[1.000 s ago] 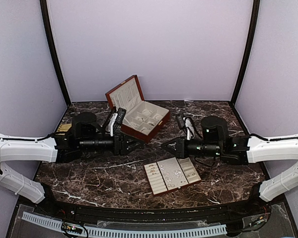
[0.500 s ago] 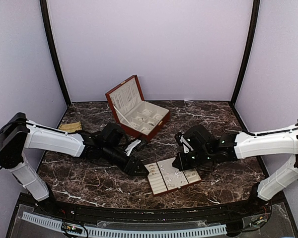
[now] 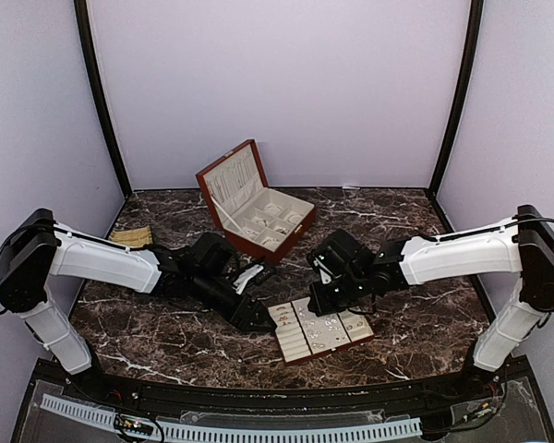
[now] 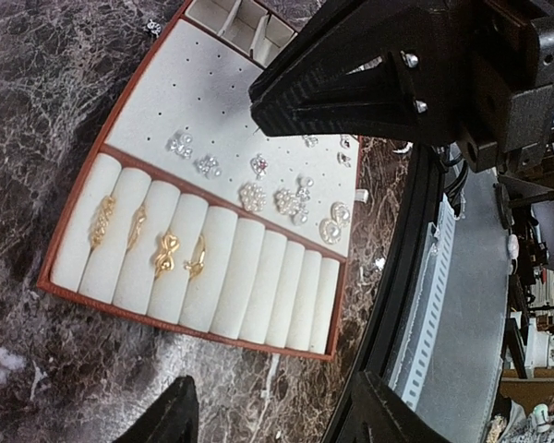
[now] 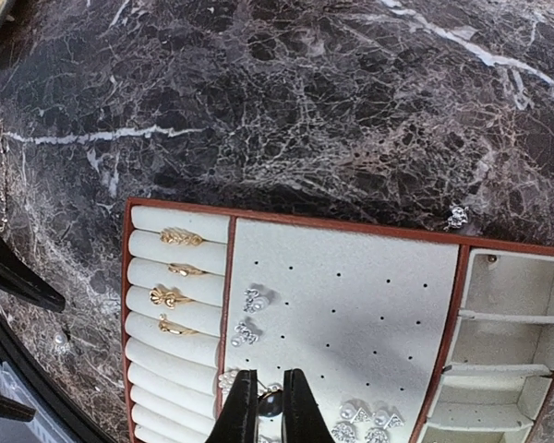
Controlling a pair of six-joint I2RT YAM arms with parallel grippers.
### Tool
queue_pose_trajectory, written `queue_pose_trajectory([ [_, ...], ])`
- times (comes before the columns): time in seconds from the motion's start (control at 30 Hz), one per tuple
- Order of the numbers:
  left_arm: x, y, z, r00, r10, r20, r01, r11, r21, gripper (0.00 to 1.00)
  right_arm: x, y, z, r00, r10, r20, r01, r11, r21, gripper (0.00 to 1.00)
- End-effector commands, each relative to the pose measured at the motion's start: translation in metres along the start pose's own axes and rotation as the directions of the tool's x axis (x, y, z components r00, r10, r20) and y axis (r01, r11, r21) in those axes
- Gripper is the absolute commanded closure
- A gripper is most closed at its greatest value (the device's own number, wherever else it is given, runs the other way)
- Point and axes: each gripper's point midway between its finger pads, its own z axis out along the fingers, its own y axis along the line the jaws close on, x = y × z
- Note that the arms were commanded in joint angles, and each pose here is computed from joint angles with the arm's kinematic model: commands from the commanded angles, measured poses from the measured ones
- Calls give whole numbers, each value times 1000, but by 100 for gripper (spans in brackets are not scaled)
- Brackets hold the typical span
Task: Organize the mixed jewelry
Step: Insert the earring into the earring holder.
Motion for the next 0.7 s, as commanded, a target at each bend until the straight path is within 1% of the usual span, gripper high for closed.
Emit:
queue_pose_trajectory([
  [0.0, -5, -3, 1, 1000, 14, 7, -14, 1000, 8, 40, -1, 10, 1, 999, -25, -27, 25, 999, -24, 94],
  [0.23, -5, -2, 3, 1000, 9, 2, -9, 1000, 10, 40, 6, 10, 4, 997, -49, -52, 49, 999, 4, 93],
  [0.33, -5, -2, 3, 1000, 7, -1, -7, 1000, 13, 40, 6, 6, 6, 997, -63, -47, 66, 997, 45, 94],
  [0.67, -4, -2, 4, 1000, 5, -6, -5, 1000, 17, 40, 6, 3, 9, 993, -103, -56, 109, 987, 115, 93],
])
